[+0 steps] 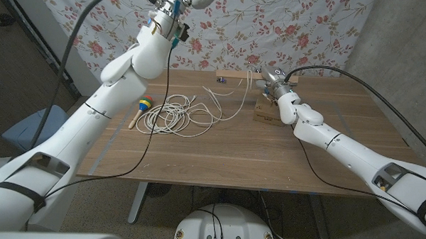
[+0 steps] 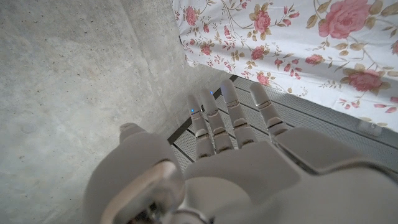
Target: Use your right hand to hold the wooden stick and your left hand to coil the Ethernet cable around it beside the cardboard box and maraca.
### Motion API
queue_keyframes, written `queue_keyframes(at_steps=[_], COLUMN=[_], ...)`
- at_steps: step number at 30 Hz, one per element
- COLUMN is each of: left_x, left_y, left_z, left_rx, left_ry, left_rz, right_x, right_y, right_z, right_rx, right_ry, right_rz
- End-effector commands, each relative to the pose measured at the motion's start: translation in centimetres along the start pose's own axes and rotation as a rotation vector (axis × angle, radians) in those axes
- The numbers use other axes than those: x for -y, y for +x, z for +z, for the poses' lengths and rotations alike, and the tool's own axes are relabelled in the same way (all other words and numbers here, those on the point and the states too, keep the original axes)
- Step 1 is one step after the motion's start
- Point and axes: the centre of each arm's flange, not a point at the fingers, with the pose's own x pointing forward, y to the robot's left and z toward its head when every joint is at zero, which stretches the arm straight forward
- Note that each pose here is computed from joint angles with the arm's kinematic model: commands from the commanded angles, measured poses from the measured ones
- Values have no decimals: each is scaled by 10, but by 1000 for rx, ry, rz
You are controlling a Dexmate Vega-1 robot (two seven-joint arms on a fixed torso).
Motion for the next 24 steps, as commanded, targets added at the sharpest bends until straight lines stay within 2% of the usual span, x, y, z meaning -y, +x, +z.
queue_keyframes(at_steps=[1, 5, 10, 18, 24], left_x=[-5, -3, -2, -1, -1], left_y=[-6, -9, -12, -16, -19], left_z=[-39, -60, -79, -93, -97], left_rx=[-238, -312, -385, -411, -415], left_ry=[-344, -547, -646, -740, -771], left_rz=[-165, -216, -254, -254, -254], right_x=[20, 17, 13, 13, 16], right_y=[19, 20, 19, 18, 19], right_z=[-32, -41, -55, -69, -72], right_rx=[-101, -135, -186, -250, -282], right_ry=[-53, -69, -87, -124, -168], right_rz=[134, 195, 262, 321, 365])
